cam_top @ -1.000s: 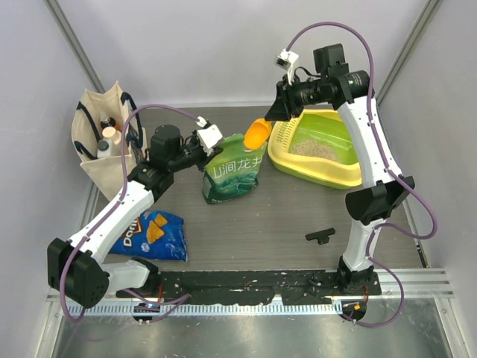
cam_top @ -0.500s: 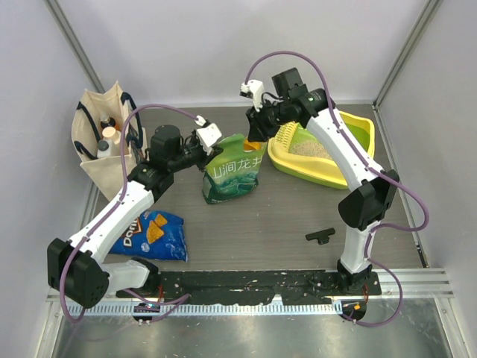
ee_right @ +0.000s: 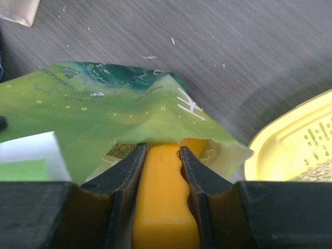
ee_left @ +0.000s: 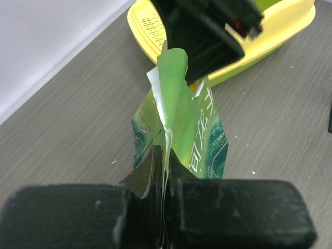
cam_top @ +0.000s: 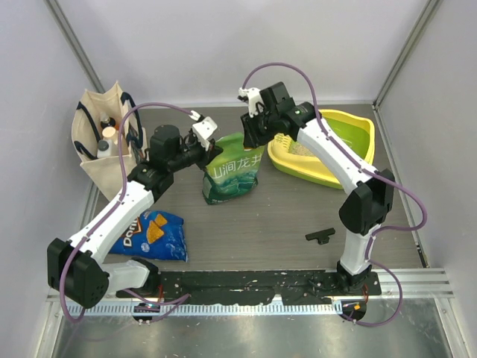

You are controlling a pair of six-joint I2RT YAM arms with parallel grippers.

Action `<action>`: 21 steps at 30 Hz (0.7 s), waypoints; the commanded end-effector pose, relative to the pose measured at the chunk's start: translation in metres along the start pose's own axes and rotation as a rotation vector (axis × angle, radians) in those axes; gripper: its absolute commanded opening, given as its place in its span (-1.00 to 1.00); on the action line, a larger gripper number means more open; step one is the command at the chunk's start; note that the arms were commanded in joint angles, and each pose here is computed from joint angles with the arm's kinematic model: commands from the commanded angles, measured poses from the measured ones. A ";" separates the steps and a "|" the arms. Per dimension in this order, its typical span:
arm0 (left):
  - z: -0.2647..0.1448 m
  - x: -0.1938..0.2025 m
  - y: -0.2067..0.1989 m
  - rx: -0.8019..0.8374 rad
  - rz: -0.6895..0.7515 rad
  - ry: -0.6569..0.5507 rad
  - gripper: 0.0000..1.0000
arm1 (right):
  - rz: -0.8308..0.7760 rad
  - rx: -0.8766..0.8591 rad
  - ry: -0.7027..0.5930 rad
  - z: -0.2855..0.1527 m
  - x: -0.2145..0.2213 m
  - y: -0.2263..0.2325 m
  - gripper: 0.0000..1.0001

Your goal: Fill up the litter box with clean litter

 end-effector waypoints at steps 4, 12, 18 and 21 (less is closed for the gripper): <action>-0.015 -0.070 -0.018 0.052 -0.029 -0.291 -1.00 | 0.047 0.107 0.135 0.030 0.043 -0.004 -0.98; -0.010 -0.070 -0.015 0.046 -0.081 -0.313 -1.00 | 0.136 -0.081 0.178 0.060 0.061 0.026 -0.98; -0.004 -0.075 -0.012 0.044 -0.060 -0.316 -1.00 | 0.136 -0.275 0.155 0.074 0.061 0.038 -0.98; -0.001 -0.078 -0.010 0.041 -0.049 -0.318 -1.00 | 0.201 -0.406 0.114 0.075 0.058 0.035 -0.98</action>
Point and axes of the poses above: each gripper's point midway between its finger pads, its own z axis out along the fingers, its own y axis along the line the jaws close on, x = y × z, the point moved 5 cm from there along -z, back along the fingers, and after that the axes turned 12 degrees about -z, right-handed, at the moved point
